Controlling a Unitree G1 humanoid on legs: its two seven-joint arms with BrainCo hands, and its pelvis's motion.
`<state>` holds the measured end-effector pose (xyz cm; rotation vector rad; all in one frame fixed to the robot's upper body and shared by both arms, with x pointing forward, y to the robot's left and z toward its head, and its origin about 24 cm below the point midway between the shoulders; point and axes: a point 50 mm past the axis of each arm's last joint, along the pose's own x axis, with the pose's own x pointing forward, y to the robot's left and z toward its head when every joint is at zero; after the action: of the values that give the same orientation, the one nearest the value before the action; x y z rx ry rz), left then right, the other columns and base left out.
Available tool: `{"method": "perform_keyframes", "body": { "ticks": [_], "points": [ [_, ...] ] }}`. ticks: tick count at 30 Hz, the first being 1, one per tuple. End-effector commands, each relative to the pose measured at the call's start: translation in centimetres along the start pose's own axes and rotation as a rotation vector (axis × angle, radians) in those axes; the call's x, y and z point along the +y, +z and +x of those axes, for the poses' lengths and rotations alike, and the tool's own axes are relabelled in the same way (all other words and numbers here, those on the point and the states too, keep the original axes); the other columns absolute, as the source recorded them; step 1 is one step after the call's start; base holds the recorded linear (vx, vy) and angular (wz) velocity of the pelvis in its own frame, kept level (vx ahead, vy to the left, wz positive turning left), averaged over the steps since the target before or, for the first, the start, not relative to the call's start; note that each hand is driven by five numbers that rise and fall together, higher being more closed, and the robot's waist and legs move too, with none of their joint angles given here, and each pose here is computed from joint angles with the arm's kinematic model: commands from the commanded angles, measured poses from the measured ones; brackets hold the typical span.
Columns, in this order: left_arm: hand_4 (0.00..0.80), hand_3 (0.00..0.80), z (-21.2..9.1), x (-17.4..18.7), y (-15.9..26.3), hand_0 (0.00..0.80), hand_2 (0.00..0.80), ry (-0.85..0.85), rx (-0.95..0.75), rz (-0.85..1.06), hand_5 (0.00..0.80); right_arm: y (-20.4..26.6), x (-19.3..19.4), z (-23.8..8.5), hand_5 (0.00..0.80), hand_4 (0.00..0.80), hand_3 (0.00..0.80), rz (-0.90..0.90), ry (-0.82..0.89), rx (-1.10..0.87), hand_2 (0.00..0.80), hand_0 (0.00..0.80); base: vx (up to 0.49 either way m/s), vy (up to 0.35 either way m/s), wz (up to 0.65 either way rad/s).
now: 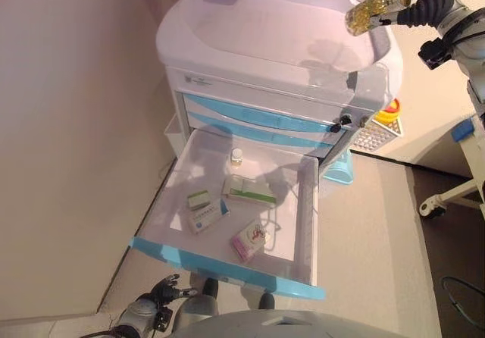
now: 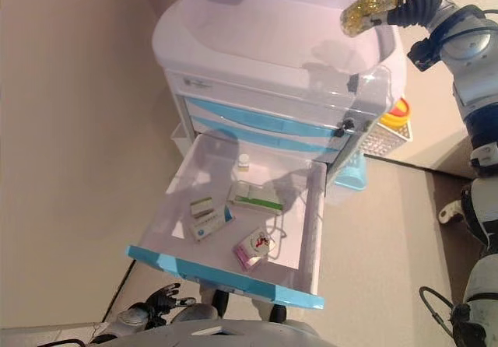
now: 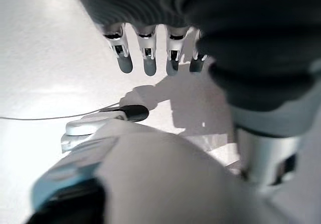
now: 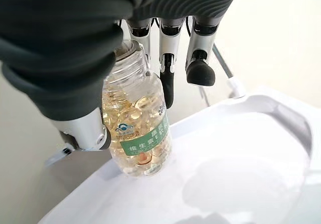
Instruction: Open the drawer and pick up the medicine
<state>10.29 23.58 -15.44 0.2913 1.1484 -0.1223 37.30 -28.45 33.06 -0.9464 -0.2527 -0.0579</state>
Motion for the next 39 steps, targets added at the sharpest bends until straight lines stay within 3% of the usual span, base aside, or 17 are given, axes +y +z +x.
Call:
{"method": "perform_keyframes", "body": {
  "ticks": [1, 11, 26, 27, 28, 39],
  "points": [
    [0.0, 0.0, -1.1, 1.9, -3.9, 0.0, 0.0, 0.037, 0.135, 0.037, 0.0, 2.5, -4.3, 0.2, 0.8, 0.8, 0.8, -0.062, -0.15, -0.007, 0.8, 0.8, 0.031, 0.018, 0.25],
    [0.0, 0.0, -1.2, 3.2, -2.9, 0.0, 0.0, 0.092, 0.069, 0.007, 0.0, 0.4, -4.1, 0.8, 0.8, 0.8, 0.8, -0.285, -0.097, 0.254, 0.8, 0.8, -0.008, 0.001, 0.23],
    [0.0, 0.0, -1.6, 4.7, -2.1, 0.0, 0.0, 0.144, -0.011, -0.006, 0.0, -1.5, -6.3, -0.6, 0.787, 0.787, 0.787, -0.306, -0.083, 0.457, 0.787, 0.787, -0.023, -0.017, 0.12],
    [0.0, 0.0, -1.6, 4.8, -2.0, 0.0, 0.0, 0.143, -0.014, -0.004, 0.0, -1.5, -6.5, -0.6, 0.213, 0.213, 0.213, -0.314, -0.079, 0.461, 0.213, 0.213, 0.0, 0.0, 0.0],
    [0.0, 0.0, -1.6, 4.8, -2.0, 0.0, 0.0, 0.143, -0.016, -0.003, 0.0, -1.5, -6.6, -0.7, 0.0, 0.0, 0.0, -0.311, -0.078, 0.463, 0.0, 0.0, 0.0, 0.0, 0.0],
    [0.0, 0.0, -1.6, 4.7, -1.6, 0.0, 0.0, 0.14, -0.028, 0.0, 0.0, -0.9, -7.6, -0.9, 0.0, 0.0, 0.0, -0.318, -0.113, 0.434, 0.0, 0.0, 0.0, 0.0, 0.0]
  ]
}}
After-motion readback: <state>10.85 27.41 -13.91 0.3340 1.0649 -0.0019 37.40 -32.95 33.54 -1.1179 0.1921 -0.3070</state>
